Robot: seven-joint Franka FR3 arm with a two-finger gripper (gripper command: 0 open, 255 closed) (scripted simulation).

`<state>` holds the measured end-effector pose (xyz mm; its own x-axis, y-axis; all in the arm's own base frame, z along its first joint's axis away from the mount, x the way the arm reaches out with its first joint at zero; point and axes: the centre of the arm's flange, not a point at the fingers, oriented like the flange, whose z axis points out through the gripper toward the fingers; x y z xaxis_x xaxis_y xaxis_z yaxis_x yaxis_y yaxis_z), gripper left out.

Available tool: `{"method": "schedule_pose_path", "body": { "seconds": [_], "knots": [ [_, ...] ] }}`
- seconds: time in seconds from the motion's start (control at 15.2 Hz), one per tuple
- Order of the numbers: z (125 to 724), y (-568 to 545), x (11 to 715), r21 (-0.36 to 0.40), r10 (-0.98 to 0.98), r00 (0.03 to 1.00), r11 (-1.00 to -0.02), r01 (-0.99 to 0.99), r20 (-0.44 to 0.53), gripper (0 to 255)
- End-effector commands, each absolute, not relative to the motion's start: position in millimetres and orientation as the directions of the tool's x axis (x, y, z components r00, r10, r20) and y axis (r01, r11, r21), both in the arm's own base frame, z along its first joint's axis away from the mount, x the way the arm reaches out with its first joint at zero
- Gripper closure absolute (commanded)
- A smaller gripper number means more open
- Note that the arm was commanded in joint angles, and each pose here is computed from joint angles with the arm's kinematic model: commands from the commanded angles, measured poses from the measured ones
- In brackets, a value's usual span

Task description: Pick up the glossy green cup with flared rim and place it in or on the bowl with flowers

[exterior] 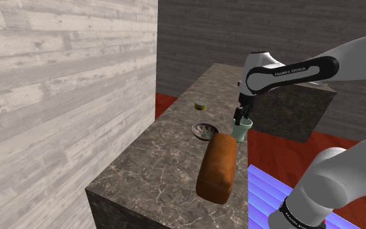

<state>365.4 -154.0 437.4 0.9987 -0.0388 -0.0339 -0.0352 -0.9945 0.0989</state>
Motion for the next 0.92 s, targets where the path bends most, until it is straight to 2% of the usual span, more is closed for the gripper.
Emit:
{"method": "schedule_pose_path", "body": {
  "seconds": [0.0,0.59,0.86],
  "knots": [
    [421.9,-172.2,373.8,0.114,-0.055,0.998,-0.992,-0.052,-0.023,0],
    [371.3,-195.1,380.8,0.127,-0.071,0.997,-0.99,-0.068,-0.013,0],
    [368.2,-195.5,380.7,0.127,-0.071,0.997,-0.99,-0.068,-0.013,0]
  ]
}}
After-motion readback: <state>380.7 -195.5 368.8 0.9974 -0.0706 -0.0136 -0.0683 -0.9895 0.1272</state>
